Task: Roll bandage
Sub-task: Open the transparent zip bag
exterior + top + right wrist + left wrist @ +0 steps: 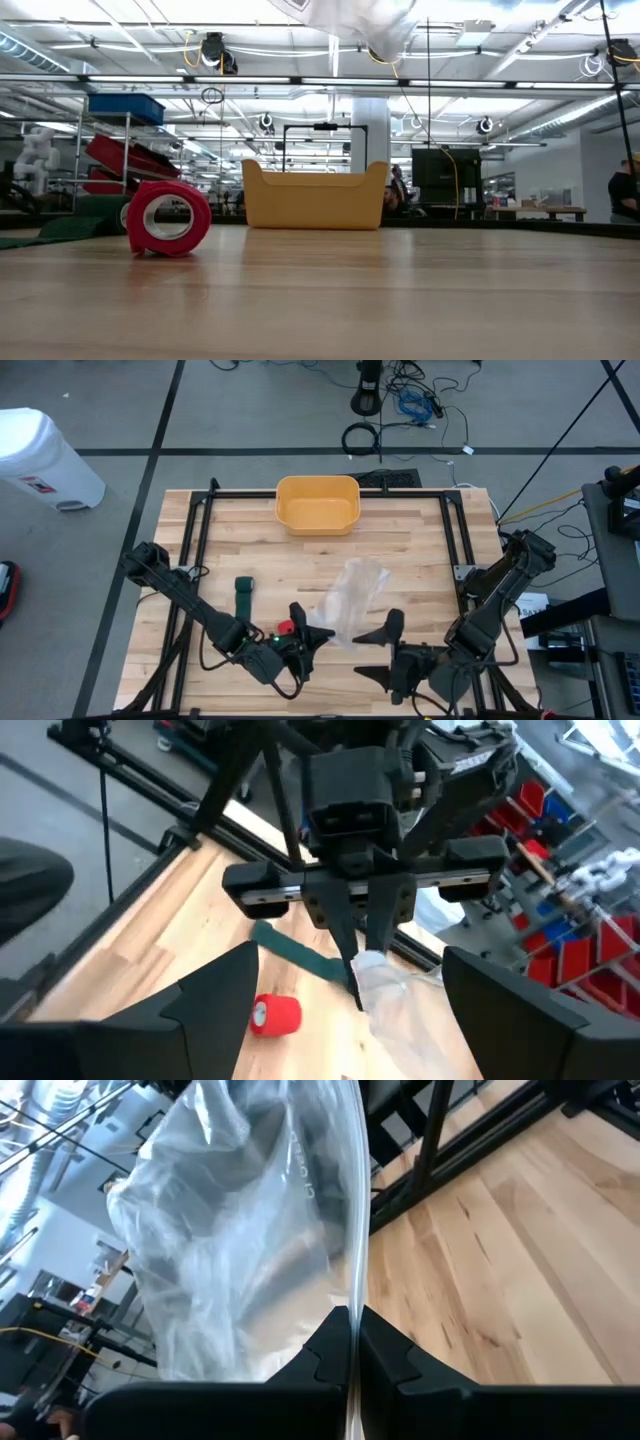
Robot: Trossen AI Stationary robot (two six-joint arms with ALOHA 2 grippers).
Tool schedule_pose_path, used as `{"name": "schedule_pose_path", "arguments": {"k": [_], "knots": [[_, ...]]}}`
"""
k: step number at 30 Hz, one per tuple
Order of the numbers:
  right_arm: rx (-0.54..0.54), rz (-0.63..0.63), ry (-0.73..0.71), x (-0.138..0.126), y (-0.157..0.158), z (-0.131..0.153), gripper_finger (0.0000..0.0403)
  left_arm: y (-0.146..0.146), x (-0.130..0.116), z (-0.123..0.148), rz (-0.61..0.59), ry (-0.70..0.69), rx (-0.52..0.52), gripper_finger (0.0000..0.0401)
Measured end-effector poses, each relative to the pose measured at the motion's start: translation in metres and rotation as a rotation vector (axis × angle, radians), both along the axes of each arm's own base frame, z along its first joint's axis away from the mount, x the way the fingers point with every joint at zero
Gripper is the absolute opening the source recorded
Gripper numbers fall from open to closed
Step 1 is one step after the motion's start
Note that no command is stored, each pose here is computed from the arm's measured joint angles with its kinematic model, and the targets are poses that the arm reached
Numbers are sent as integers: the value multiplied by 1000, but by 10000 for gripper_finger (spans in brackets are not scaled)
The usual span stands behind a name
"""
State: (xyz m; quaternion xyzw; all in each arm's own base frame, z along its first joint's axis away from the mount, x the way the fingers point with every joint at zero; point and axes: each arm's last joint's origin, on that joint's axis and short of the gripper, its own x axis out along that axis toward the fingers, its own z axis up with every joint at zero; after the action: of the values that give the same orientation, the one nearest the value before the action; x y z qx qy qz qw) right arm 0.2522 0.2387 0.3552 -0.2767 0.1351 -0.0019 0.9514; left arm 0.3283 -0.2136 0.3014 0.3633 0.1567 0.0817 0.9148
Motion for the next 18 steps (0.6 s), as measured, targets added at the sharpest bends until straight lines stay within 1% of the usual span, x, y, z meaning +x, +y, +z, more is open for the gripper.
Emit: {"name": "schedule_pose_path", "arguments": {"k": [5,8,14,18], "knots": [[-70,21,7,0,0,0,296,-2,-1,0,-6,-2,-3,8],[-112,32,10,1,0,-1,281,-2,-1,0,-7,-2,-3,8],[-202,58,-5,9,8,-7,215,-2,-2,0,-3,-7,-27,9],[-259,37,-14,15,12,-13,173,-3,-2,0,-6,-4,-25,9]]}}
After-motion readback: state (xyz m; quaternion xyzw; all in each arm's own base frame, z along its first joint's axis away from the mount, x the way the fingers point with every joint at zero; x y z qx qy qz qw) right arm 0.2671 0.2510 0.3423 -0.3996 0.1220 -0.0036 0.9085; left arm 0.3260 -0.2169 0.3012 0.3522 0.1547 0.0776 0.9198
